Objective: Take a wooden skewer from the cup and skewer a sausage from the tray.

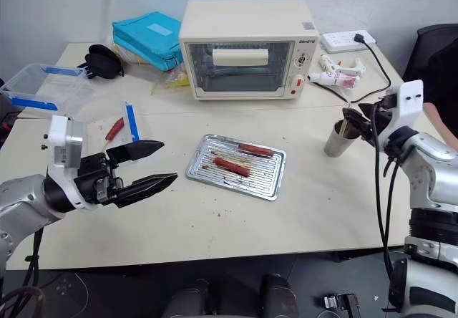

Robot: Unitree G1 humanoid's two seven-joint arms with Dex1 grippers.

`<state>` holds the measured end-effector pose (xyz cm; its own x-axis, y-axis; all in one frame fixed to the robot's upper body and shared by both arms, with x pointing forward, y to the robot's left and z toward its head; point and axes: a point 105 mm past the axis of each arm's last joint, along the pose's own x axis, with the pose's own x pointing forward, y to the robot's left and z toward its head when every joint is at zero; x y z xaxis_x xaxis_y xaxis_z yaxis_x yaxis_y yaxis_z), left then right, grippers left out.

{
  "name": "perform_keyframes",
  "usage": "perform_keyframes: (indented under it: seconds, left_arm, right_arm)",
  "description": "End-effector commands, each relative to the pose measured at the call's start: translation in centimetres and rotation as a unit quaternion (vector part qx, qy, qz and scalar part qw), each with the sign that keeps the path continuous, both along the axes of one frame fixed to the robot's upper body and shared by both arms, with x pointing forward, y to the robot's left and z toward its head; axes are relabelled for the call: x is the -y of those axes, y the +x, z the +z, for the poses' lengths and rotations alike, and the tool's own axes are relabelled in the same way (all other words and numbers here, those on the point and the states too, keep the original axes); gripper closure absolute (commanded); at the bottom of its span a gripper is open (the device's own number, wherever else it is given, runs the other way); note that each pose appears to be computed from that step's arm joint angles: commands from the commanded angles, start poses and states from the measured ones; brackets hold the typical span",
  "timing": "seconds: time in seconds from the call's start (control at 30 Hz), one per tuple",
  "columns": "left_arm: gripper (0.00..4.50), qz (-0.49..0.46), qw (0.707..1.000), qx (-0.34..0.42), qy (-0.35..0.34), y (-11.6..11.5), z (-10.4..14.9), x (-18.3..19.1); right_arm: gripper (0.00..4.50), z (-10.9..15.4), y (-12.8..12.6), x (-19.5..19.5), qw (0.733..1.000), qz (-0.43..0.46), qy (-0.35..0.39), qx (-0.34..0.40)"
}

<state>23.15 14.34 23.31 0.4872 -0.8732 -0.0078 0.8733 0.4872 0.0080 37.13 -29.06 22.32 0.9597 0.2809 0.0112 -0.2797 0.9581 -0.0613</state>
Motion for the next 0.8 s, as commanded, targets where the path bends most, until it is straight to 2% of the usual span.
perform_keyframes:
  seconds: [0.03,0.57,0.8]
  left_arm:
    - [0.0,-0.005,1.0,0.018,0.007,0.0,0.6,0.1]
    - [0.0,-0.013,1.0,0.026,0.01,0.1,1.1,0.5]
    - [0.0,-0.009,1.0,0.027,0.01,0.0,1.2,0.4]
  right_arm:
    - [2.26,1.9,-0.5,1.5,0.999,-0.029,0.0,0.035]
    - [2.26,0.4,2.0,0.2,0.999,-0.032,-0.008,0.025]
    - [2.26,0.5,2.3,0.4,0.999,-0.038,-0.012,0.028]
